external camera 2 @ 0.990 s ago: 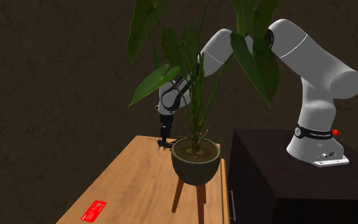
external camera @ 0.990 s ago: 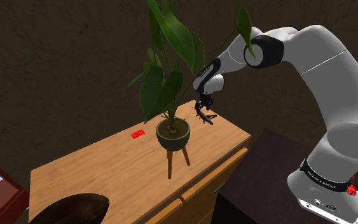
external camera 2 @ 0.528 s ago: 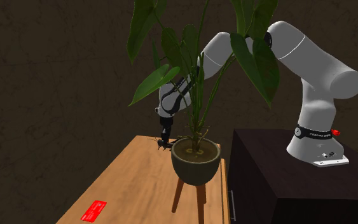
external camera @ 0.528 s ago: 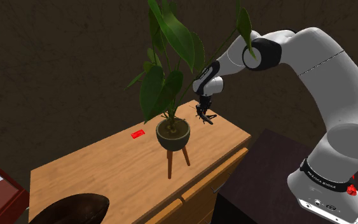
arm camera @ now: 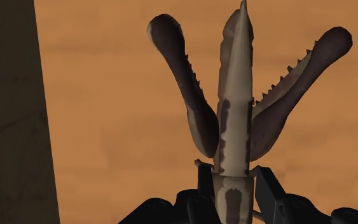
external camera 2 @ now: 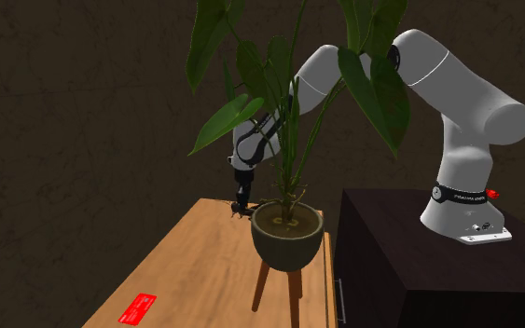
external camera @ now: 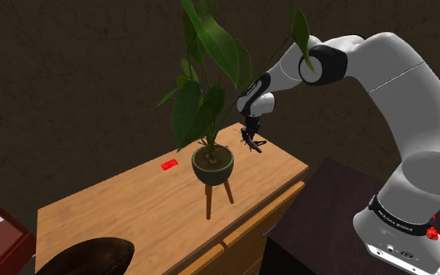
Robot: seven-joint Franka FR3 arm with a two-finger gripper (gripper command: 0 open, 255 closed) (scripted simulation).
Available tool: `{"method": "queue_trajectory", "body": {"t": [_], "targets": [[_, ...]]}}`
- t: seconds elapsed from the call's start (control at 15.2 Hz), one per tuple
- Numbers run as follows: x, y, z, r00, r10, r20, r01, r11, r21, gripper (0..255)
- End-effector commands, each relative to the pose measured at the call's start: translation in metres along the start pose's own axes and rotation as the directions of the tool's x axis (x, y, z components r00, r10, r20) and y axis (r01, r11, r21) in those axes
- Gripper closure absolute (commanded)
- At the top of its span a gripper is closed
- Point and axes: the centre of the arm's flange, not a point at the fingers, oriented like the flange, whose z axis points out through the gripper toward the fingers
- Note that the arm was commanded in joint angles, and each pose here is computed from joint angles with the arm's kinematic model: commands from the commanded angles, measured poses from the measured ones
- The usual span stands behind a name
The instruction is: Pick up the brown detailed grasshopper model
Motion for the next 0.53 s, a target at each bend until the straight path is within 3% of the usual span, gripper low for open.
{"method": "queue_trajectory", "body": {"t": [0.0,0.46], "targets": [[0.001,-0.001,-0.009,1.000,0.000,0.000,0.000,1.000,0.000,255],[0.002,-0.003,-0.046,1.000,0.000,0.000,0.000,1.000,0.000,255]]}}
